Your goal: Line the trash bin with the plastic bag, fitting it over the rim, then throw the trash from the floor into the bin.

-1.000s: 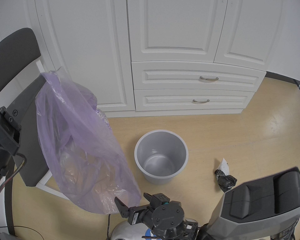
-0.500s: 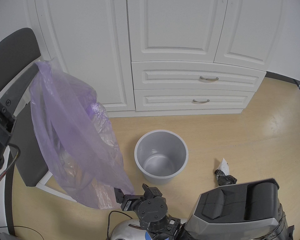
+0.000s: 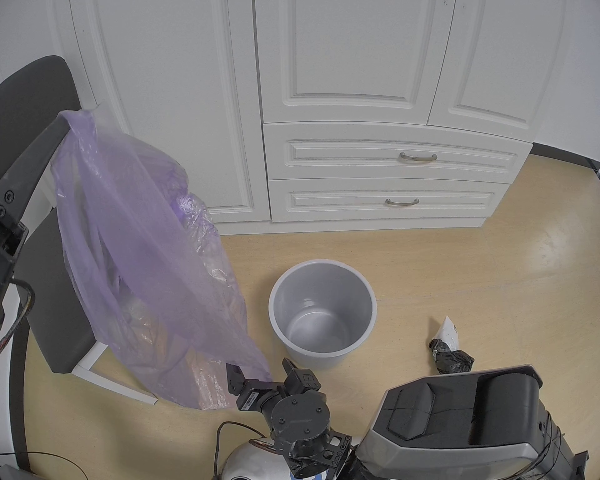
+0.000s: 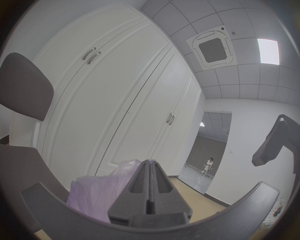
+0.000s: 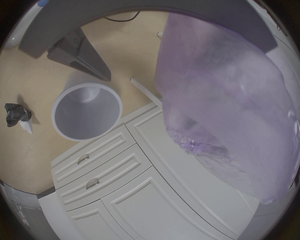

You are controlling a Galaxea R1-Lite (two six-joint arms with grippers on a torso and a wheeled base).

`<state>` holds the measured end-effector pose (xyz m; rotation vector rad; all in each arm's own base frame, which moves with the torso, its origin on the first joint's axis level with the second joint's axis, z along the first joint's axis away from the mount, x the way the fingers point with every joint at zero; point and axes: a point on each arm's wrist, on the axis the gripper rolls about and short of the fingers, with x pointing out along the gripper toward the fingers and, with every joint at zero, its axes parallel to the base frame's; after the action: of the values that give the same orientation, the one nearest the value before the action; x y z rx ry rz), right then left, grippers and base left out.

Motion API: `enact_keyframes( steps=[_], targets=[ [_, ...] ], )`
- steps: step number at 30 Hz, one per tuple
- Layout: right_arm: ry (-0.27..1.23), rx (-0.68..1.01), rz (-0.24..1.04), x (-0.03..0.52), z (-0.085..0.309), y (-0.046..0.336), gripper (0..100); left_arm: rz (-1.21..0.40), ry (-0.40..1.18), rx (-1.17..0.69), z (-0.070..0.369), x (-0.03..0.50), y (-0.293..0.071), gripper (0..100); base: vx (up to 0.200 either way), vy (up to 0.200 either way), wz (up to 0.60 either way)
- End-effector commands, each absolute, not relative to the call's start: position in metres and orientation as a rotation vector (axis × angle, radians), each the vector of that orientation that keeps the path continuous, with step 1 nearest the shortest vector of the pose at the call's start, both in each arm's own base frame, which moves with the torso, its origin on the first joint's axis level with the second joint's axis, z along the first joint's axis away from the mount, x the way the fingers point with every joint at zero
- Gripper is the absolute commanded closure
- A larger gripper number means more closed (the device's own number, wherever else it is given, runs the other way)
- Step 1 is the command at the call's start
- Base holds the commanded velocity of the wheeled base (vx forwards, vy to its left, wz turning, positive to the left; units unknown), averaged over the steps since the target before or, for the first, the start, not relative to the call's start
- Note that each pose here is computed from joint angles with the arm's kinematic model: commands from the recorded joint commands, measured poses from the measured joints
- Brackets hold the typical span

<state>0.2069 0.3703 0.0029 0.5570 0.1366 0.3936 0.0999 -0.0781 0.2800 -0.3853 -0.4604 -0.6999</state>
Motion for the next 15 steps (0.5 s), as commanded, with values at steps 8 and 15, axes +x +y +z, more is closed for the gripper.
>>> enact_keyframes(
  steps=[8, 15],
  targets=[
    [0.128, 0.556, 0.372, 0.2117, 0.0008, 0.3710, 0, -0.697, -0.470, -0.387, 0.2820, 0.0999, -0.0774, 100, 0.000, 0.000, 0.00],
    [0.142, 0.544, 0.387, 0.2030, -0.0005, 0.3711, 0, -0.692, -0.467, -0.385, 0.2817, 0.1006, -0.0772, 100, 0.000, 0.000, 0.00]
  ],
)
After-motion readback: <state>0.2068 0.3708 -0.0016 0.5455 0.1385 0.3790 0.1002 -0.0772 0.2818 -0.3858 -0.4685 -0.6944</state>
